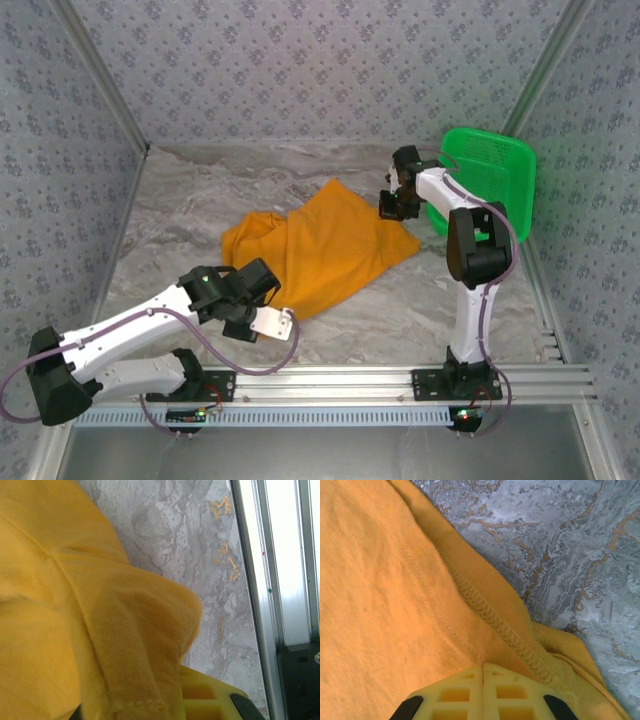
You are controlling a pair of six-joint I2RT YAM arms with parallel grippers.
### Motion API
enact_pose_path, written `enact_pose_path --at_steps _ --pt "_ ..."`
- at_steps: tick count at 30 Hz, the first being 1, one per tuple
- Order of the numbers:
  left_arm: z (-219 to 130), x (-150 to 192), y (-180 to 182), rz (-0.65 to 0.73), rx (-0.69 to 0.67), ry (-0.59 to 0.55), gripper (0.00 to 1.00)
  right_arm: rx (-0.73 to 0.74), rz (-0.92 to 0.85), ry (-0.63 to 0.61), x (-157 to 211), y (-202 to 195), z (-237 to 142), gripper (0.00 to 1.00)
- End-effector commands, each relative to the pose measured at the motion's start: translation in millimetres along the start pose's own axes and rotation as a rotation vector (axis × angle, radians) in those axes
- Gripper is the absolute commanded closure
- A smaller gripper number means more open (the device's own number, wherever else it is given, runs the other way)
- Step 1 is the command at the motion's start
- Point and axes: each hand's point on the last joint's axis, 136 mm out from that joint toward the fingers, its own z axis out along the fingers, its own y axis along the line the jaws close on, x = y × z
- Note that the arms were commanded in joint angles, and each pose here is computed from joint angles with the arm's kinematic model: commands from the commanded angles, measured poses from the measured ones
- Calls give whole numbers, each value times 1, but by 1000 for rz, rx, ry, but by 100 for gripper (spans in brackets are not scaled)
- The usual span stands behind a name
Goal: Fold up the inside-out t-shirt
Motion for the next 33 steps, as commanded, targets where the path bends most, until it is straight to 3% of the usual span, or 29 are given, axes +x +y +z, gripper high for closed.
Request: enact_pose_path --at_steps 1,7,8,9,10,14,21,27,33 --pt "-8 16 -6 -25 7 40 100 -9 -65 1 10 2 -21 100" --pt "-16 28 -7 -48 -13 45 100 3 -92 -52 3 -7 -39 100" --pt "-17 29 -8 -48 -12 45 100 17 -91 -51 3 -11 -40 87" --pt "-16 29 -9 -50 -7 46 100 28 -96 -48 3 -14 -41 66" --pt "-15 29 -9 -50 -5 42 100 30 -105 -39 5 -17 -39 58" --pt "-13 27 -8 -52 -1 41 100 35 -103 7 16 -23 -26 57" --pt "-13 31 -11 -54 6 46 100 41 -81 62 39 -35 -9 58" --pt "-15 33 -9 -56 7 51 100 15 -93 50 36 -31 -10 92" --pt "-20 40 -10 -66 15 83 100 32 -116 9 29 -31 -24 100"
